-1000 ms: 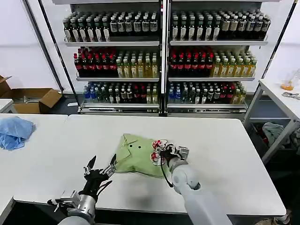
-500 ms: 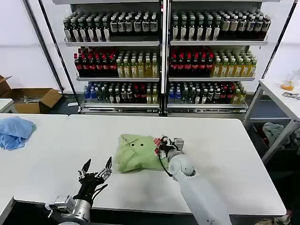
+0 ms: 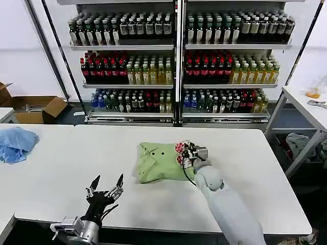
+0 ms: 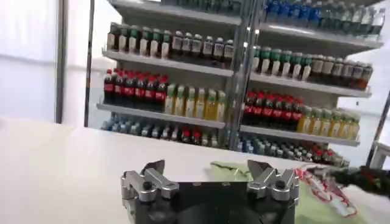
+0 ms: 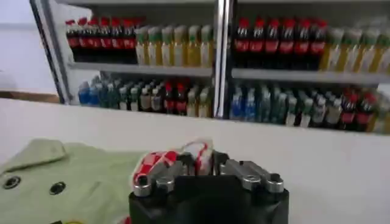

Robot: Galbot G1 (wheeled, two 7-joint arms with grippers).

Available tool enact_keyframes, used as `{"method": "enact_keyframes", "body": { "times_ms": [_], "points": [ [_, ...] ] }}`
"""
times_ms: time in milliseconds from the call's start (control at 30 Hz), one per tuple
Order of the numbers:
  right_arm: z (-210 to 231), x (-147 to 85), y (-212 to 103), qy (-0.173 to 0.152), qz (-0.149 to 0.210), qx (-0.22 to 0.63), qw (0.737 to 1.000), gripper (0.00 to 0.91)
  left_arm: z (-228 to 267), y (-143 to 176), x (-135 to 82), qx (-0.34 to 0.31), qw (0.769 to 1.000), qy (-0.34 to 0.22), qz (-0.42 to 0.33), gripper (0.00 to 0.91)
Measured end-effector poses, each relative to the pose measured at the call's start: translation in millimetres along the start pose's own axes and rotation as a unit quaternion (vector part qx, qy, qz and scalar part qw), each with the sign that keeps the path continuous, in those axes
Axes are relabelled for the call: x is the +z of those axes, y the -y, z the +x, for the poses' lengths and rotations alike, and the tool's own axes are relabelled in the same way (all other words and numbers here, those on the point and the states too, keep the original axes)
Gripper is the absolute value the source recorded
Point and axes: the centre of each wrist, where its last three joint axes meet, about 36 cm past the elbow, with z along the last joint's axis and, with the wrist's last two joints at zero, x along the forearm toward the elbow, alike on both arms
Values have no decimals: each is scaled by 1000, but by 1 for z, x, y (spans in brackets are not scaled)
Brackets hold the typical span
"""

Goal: Fold and organize the clothes.

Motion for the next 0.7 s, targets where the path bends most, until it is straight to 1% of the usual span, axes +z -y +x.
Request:
{"method": "enact_keyframes", "body": {
  "times_ms": [200,300,533,700],
  "points": [
    [41,19,5,73,19,24,997,907,3,0,-3,3,1000,8,-11,907],
    [66,30,11,98,22,39,994,907,3,3,-4,8,1000,12,-12,907],
    [120,43,23,132,18,52,990,907,4,5,-4,14,1000,14,-15,907],
    [150,49,19,148,13,49,988,907,7,2,-5,14,1000,16,-22,907]
  ]
}}
